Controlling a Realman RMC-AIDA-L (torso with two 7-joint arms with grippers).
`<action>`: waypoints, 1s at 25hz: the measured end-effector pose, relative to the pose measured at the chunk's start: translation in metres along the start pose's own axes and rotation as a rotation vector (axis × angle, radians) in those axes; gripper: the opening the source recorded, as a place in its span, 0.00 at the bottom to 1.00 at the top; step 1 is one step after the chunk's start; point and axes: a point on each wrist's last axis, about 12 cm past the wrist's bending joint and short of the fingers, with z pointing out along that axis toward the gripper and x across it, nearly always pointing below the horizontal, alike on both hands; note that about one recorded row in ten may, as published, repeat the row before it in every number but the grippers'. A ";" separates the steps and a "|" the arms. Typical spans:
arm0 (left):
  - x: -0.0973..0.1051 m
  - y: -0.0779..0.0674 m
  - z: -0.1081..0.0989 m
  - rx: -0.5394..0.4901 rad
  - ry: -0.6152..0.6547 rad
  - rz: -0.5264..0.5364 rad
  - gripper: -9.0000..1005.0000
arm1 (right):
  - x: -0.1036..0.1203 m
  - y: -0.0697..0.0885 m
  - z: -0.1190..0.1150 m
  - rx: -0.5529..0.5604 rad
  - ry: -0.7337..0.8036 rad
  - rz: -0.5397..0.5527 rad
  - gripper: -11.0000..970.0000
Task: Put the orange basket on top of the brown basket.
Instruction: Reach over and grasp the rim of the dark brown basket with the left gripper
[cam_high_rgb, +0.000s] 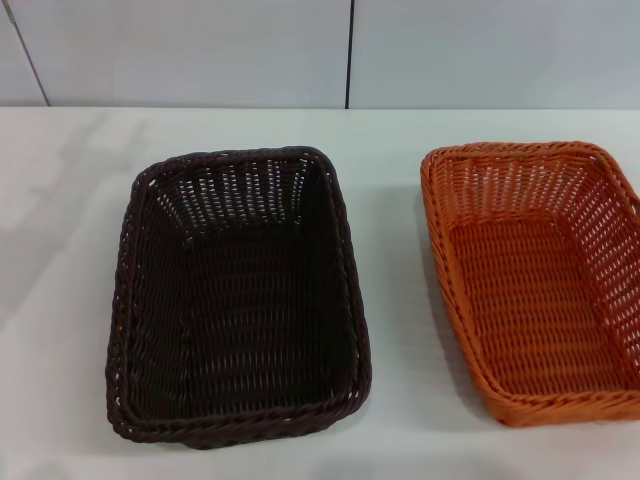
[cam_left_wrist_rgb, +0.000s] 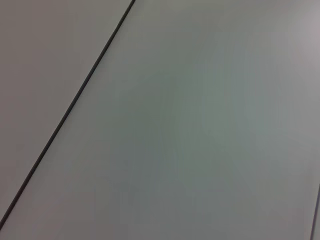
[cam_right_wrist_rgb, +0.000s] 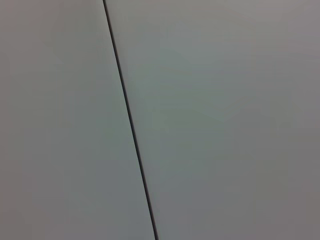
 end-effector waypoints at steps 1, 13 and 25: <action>-0.001 0.001 0.001 -0.002 0.004 0.003 0.76 | 0.000 0.000 -0.001 0.001 0.002 0.001 0.56; 0.000 0.000 0.011 -0.016 0.022 0.000 0.76 | 0.002 -0.004 -0.005 0.015 0.007 0.005 0.56; 0.014 -0.015 0.026 0.016 0.067 -0.026 0.75 | 0.003 0.007 -0.002 -0.015 0.006 0.013 0.56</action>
